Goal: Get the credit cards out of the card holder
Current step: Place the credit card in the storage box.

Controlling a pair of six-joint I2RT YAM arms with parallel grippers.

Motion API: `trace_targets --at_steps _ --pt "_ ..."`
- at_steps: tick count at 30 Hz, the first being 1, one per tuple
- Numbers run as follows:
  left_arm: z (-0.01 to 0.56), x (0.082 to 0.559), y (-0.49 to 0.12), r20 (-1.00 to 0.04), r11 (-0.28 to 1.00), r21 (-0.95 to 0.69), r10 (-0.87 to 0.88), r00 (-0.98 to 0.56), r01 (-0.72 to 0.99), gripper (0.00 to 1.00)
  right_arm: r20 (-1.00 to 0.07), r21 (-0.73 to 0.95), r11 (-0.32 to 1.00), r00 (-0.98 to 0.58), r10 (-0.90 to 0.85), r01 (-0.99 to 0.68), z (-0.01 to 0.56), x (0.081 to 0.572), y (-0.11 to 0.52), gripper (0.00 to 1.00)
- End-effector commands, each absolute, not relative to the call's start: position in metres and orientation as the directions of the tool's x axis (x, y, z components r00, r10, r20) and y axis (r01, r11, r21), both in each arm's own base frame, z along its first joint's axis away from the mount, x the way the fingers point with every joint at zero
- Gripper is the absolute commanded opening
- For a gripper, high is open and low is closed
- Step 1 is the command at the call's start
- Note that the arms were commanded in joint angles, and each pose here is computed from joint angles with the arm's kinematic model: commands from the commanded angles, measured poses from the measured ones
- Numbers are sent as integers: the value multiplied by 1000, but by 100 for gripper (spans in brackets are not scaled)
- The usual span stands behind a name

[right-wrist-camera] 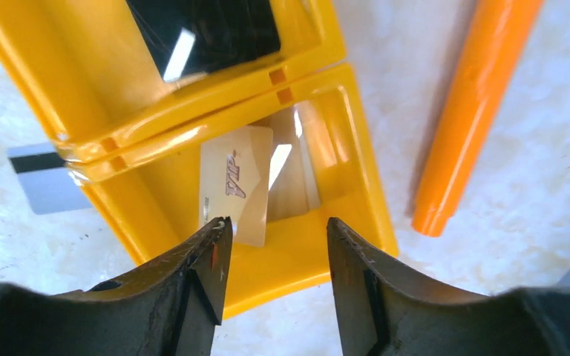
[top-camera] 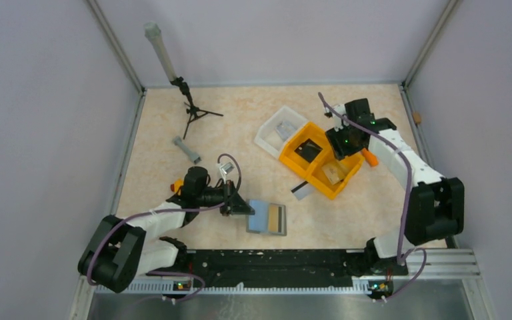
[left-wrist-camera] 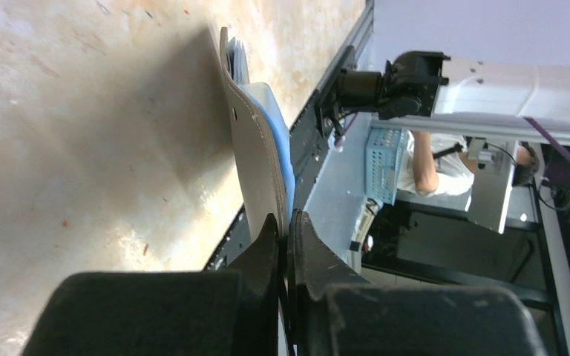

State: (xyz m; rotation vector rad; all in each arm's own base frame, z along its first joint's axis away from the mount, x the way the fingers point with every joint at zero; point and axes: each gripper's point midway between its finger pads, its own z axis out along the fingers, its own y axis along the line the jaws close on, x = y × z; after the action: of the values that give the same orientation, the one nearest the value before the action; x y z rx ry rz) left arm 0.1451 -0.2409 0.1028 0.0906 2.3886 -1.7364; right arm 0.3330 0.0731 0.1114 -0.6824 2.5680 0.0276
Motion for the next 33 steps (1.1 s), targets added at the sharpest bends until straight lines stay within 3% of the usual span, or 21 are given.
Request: trace_targets --at_steps 1,9,15,17,20,23,25,28,33 --pt "106 167 -240 -279 362 -903 -86 -957 231 0 -654 -100 892 -647 -394 -441 183 345 85 57" --pt "86 198 -220 -327 533 -824 -171 -929 192 0 -813 -55 940 -532 -237 -336 209 331 85 59" --pt "81 224 -201 -369 633 -762 -252 -894 136 0 -794 104 978 -607 -29 -183 200 310 83 52" --pt "81 231 -197 -385 650 -749 -272 -882 127 0 -727 200 971 -684 58 -131 185 297 91 36" --pt "79 240 -191 -389 664 -741 -299 -871 103 0 -650 269 962 -746 147 -44 166 282 98 29" --pt "72 248 -185 -393 687 -723 -317 -863 76 0 -666 277 960 -713 218 35 157 278 93 19" --pt "67 251 -182 -392 701 -711 -323 -862 61 0 -673 301 951 -693 260 65 155 281 94 0" --pt "65 253 -179 -397 702 -710 -332 -856 58 0 -628 291 948 -722 291 129 145 288 101 0" --pt "70 257 -181 -409 691 -718 -326 -852 80 0 -650 139 909 -657 382 392 132 289 103 0"
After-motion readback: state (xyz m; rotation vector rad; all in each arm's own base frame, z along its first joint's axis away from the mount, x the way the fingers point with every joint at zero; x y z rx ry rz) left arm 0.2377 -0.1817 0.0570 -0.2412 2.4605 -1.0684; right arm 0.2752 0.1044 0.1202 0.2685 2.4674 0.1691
